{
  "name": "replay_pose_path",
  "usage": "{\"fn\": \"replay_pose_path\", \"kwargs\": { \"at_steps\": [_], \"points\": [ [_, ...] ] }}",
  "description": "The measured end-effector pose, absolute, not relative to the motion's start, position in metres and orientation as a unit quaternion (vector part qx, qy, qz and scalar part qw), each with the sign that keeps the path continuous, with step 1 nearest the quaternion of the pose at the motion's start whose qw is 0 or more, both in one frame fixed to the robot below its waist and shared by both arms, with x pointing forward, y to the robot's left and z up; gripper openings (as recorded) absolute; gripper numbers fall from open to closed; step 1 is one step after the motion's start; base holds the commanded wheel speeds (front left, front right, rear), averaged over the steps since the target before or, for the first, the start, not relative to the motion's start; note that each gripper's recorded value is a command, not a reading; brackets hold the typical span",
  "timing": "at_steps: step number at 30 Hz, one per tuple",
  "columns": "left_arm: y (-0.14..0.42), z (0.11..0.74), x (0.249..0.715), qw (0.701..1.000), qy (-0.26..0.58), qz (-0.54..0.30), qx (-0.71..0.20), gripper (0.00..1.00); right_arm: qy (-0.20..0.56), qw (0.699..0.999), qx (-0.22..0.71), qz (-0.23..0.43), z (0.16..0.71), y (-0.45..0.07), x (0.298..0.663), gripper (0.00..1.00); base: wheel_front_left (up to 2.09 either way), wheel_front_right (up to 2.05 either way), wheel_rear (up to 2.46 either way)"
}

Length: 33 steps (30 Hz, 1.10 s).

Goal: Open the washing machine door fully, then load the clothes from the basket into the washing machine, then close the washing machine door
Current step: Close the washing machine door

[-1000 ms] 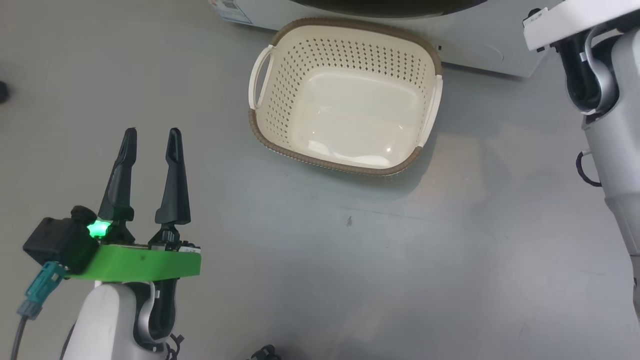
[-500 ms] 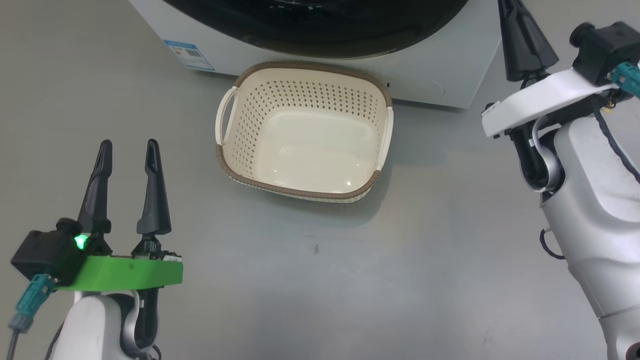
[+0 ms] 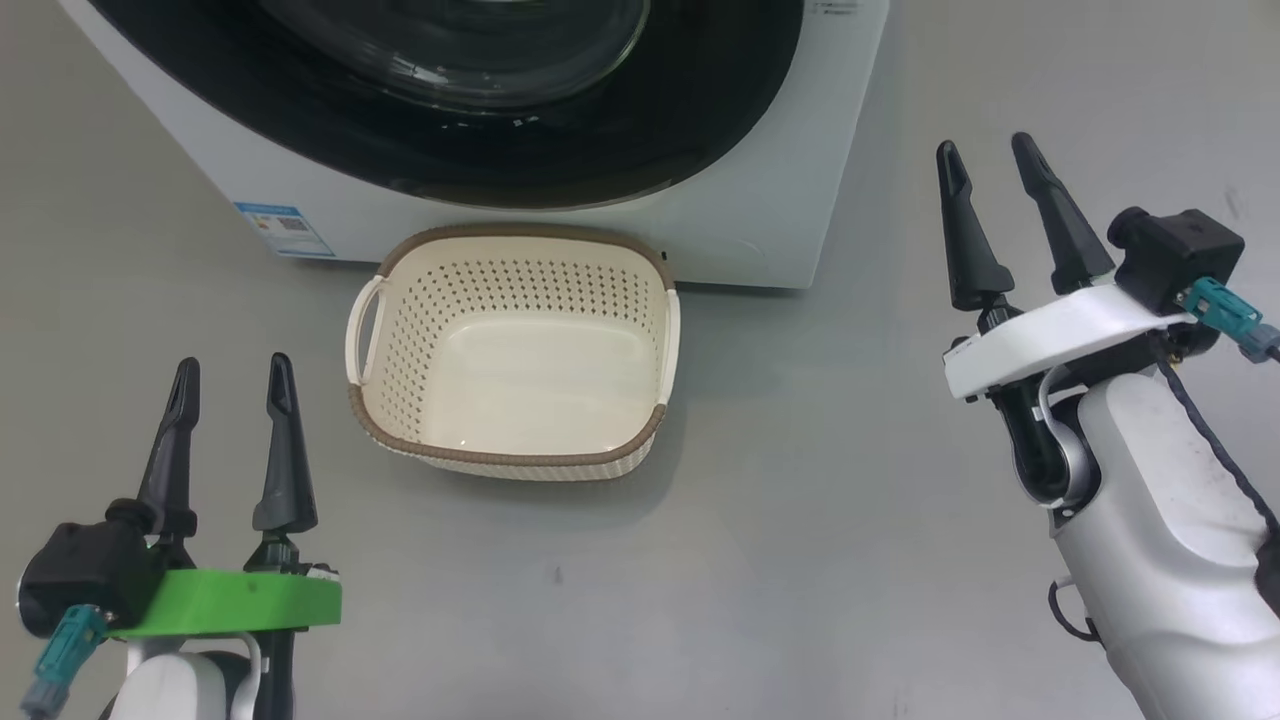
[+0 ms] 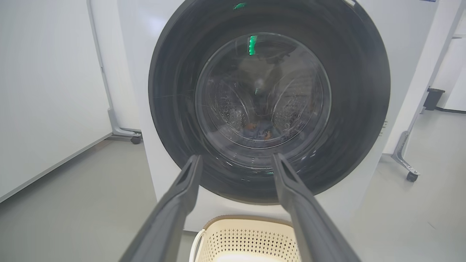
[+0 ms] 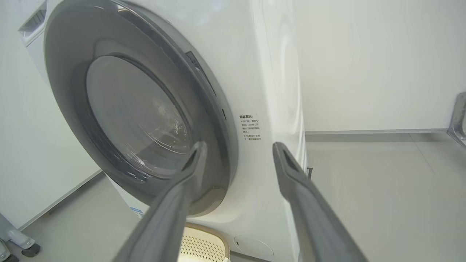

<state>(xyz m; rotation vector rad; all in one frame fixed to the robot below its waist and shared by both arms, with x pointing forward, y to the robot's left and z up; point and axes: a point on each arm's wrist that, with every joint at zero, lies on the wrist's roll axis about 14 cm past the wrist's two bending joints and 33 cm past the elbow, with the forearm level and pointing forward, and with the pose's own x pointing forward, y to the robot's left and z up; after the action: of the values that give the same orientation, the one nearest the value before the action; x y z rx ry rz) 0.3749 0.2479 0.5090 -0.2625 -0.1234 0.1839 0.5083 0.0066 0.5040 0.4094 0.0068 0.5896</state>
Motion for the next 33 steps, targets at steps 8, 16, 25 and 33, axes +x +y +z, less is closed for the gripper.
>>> {"fn": "replay_pose_path", "kwargs": {
  "at_steps": [8,16,25,33],
  "points": [
    [0.235,0.511,0.368,0.986,-0.063,0.071,-0.138,1.0,0.008,0.957,0.199,0.212,0.499,-0.048,0.479,1.0,0.0,0.0,0.0],
    [0.218,0.514,0.366,0.986,-0.066,0.045,-0.146,1.0,0.008,0.968,0.197,0.153,0.496,-0.093,0.446,1.0,0.0,0.0,0.0],
    [0.203,0.519,0.36,0.987,-0.071,0.021,-0.145,1.0,0.004,0.975,0.196,0.108,0.495,-0.121,0.412,1.0,0.0,0.0,0.0],
    [0.2,0.517,0.349,0.988,-0.066,0.017,-0.142,1.0,0.01,0.977,0.191,0.093,0.489,-0.131,0.389,1.0,0.0,0.0,0.0]
  ]
}}
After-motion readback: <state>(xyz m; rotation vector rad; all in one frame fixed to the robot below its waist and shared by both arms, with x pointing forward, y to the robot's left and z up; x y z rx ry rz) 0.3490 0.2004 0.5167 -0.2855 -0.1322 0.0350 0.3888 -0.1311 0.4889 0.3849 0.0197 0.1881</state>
